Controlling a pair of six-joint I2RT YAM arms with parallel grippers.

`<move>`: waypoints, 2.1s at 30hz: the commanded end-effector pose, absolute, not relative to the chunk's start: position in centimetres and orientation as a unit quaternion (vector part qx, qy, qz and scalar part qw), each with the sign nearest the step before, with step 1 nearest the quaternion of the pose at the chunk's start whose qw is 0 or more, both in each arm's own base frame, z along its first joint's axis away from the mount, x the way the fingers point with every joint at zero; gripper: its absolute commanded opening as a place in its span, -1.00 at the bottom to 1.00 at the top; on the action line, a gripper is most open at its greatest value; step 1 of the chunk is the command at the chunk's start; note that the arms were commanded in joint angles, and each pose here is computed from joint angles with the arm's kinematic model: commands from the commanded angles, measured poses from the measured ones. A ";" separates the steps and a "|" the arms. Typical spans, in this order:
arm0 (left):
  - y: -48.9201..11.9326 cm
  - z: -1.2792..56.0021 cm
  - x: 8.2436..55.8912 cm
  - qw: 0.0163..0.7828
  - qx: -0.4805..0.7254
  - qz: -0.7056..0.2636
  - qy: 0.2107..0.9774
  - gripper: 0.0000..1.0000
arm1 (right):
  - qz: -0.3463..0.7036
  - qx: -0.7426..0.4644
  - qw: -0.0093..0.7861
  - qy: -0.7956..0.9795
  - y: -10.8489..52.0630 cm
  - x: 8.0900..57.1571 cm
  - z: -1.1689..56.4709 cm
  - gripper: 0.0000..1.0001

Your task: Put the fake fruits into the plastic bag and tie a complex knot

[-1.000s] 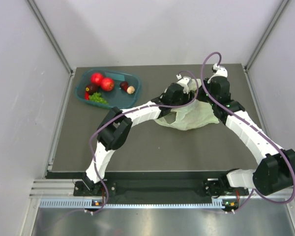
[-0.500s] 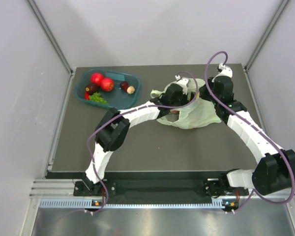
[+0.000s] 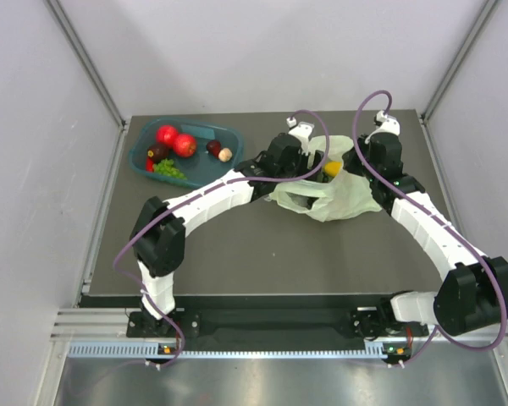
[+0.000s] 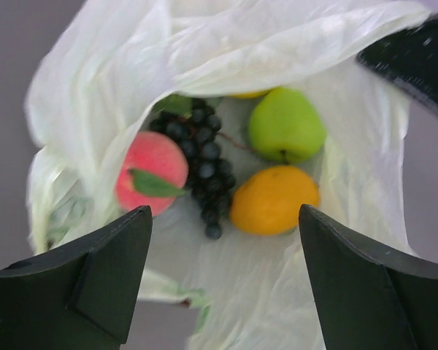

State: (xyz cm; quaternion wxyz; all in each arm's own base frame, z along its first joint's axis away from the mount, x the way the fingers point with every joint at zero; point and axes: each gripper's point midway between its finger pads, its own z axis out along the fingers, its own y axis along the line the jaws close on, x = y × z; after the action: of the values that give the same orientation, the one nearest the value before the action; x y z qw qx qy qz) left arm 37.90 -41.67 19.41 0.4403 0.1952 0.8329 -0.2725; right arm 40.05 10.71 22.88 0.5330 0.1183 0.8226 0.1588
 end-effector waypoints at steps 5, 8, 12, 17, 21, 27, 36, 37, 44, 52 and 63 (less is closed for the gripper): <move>-35.9 23.4 36.0 0.440 0.218 -0.239 0.838 0.70 | 0.171 0.113 0.552 0.808 10.7 40.6 24.3 -1.00; -35.3 24.3 34.3 0.404 0.237 -0.289 0.835 0.68 | 0.171 0.110 0.550 0.810 10.8 40.6 24.2 -1.00; -33.8 25.7 33.0 0.381 0.226 -0.352 0.824 0.61 | 0.172 0.108 0.547 0.812 10.9 40.6 23.8 -1.00; -29.4 26.8 35.3 0.405 0.193 -0.341 0.826 0.46 | 0.174 0.099 0.545 0.814 11.0 40.5 23.8 -1.00; -24.7 27.4 38.5 0.439 0.160 -0.290 0.835 0.46 | 0.172 0.085 0.539 0.820 11.3 40.5 23.7 -1.00; -18.4 24.9 43.2 0.443 0.056 -0.193 0.874 0.43 | 0.176 0.075 0.538 0.821 11.6 40.3 23.6 -1.00; -13.5 19.7 49.2 0.418 -0.031 -0.127 0.899 0.35 | 0.176 0.070 0.538 0.822 11.7 40.3 23.7 -1.00; -13.2 19.0 49.7 0.412 -0.036 -0.123 0.902 0.35 | 0.176 0.070 0.539 0.821 11.6 40.4 23.8 -1.00; -12.2 12.5 54.8 0.377 -0.073 -0.117 0.916 0.35 | 0.177 0.067 0.545 0.817 11.6 40.3 24.4 -1.00; -14.2 8.9 57.0 0.367 -0.065 -0.164 0.914 0.52 | 0.176 0.066 0.546 0.817 11.6 40.4 24.5 -1.00; -15.1 6.6 58.9 0.354 -0.090 -0.181 0.913 0.22 | 0.175 0.065 0.547 0.816 11.6 40.2 24.6 -1.00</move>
State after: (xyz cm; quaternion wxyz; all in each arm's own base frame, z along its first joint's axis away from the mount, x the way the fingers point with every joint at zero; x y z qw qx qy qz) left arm 57.10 -14.60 5.26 0.3270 -0.0805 0.9272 -0.1637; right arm 39.67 11.80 21.96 0.5185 0.0698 0.8350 0.1701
